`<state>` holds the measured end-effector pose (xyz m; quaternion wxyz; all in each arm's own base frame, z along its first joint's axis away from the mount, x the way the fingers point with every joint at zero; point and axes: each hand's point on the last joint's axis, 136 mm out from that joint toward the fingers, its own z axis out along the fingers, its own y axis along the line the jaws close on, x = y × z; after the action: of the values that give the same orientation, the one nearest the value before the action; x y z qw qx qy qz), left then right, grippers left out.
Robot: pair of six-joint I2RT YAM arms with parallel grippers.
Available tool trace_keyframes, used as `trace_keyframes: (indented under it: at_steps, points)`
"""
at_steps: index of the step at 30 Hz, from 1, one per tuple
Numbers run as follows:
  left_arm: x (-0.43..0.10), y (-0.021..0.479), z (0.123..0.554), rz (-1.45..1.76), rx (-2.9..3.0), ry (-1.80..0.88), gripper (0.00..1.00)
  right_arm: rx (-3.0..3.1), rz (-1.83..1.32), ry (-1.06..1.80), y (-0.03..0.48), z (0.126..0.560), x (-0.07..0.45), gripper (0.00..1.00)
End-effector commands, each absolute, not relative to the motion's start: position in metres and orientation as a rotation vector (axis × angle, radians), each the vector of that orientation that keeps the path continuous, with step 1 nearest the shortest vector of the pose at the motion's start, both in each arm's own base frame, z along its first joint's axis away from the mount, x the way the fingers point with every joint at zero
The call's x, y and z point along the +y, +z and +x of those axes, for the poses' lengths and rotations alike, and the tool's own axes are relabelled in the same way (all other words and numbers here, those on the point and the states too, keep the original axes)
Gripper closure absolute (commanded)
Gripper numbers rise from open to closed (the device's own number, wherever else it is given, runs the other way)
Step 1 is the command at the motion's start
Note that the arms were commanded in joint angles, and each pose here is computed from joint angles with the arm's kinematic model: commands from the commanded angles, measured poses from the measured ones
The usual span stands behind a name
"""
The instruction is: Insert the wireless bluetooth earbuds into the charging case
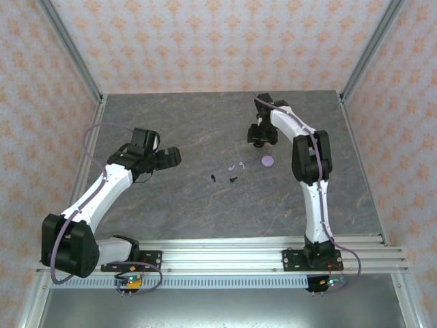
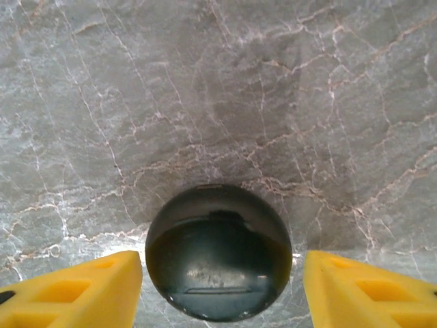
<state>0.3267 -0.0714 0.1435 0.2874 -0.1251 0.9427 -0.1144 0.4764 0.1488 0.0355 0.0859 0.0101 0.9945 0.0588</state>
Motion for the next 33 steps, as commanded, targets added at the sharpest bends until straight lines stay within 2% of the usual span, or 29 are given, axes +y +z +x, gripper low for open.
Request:
trace_keyframes:
  at_steps: [1, 7, 11, 26, 33]
  points:
    - [-0.071, 0.143, 0.323, -0.354, 2.538, -0.294, 0.00, 3.001, 0.009, 0.110, 0.028, 0.473, 0.147, 0.39]
    - [-0.070, 0.142, 0.322, -0.354, 2.545, -0.290, 0.00, 3.005, -0.020, 0.134, 0.027, 0.476, 0.155, 0.50]
    - [-0.072, 0.142, 0.321, -0.354, 2.546, -0.301, 0.00, 3.002, -0.094, 0.177, 0.030, 0.475, 0.170, 0.53]
    - [-0.087, 0.134, 0.321, -0.318, 2.575, -0.401, 0.00, 2.976, -0.631, 0.259, 0.031, 0.440, 0.253, 0.53]
    - [-0.098, 0.126, 0.327, -0.300, 2.596, -0.455, 0.00, 2.970, -0.733, 0.212, 0.026, 0.434, 0.264, 0.49]
